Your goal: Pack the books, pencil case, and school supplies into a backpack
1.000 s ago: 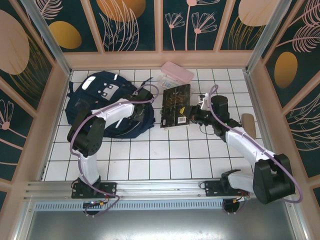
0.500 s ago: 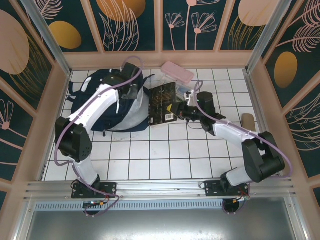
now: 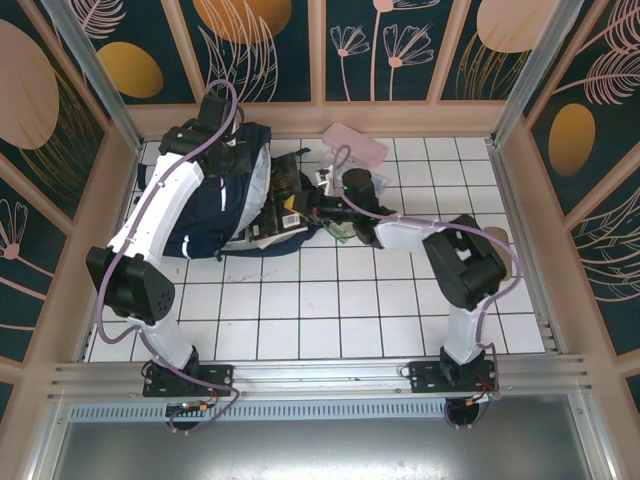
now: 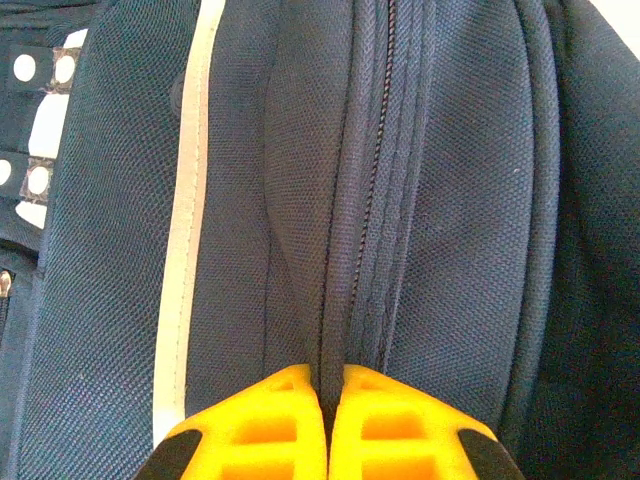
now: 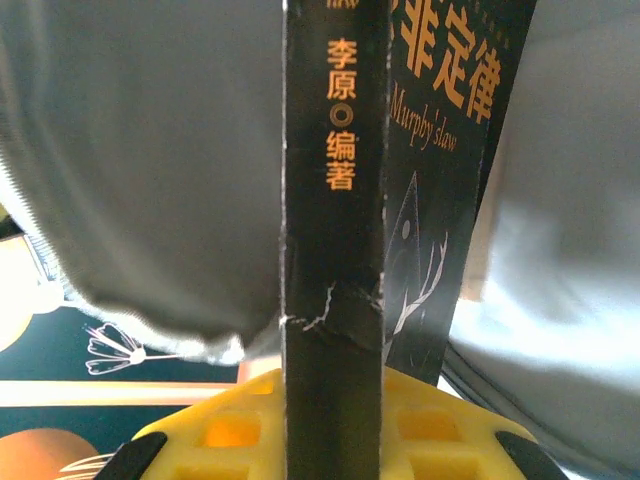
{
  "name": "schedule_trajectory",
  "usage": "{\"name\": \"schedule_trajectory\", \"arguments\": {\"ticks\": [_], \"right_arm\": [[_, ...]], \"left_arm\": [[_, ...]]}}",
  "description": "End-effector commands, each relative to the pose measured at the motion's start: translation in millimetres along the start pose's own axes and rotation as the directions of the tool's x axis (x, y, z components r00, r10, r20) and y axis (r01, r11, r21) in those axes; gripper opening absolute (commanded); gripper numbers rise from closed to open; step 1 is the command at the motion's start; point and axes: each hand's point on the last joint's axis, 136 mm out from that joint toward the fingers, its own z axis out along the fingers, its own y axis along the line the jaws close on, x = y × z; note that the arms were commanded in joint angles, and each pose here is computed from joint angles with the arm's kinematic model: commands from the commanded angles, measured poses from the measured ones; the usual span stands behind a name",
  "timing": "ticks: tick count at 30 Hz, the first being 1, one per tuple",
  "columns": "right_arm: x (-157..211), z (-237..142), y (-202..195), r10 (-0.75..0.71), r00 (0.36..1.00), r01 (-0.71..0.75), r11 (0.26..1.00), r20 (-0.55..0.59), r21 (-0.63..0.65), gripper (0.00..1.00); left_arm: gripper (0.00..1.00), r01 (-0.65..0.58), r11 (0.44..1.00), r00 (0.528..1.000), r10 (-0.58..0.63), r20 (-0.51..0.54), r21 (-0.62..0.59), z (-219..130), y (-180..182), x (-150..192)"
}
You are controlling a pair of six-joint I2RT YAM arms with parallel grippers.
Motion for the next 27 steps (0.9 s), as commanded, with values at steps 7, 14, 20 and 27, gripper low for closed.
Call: {"name": "schedule_trajectory", "arguments": {"ticks": [7,14,20,27], "right_arm": [[-15,67,60,-0.057,0.998,0.057,0.954,0.010,-0.295,0.00],[-21,107,27,-0.051,0.999,0.049,0.969,-0.001,-0.243,0.00],[-45,101,-1,-0.048,0.996,0.059,0.986,0.070,-0.159,0.00],[-29,141,-11,-0.042,0.999,0.044,0.993,0.021,-0.112,0.00]], "left_arm": [[0.00,0.036,0.984,0.985,-0.064,0.161,0.174,-53,-27,-45],[0.00,0.041,0.976,0.987,-0.074,0.145,0.215,-53,-34,-43],[0.00,0.044,0.976,0.987,-0.075,0.139,0.214,-54,-32,-39],[0.00,0.052,0.974,0.988,-0.082,0.129,0.219,-50,-34,-40]]}}
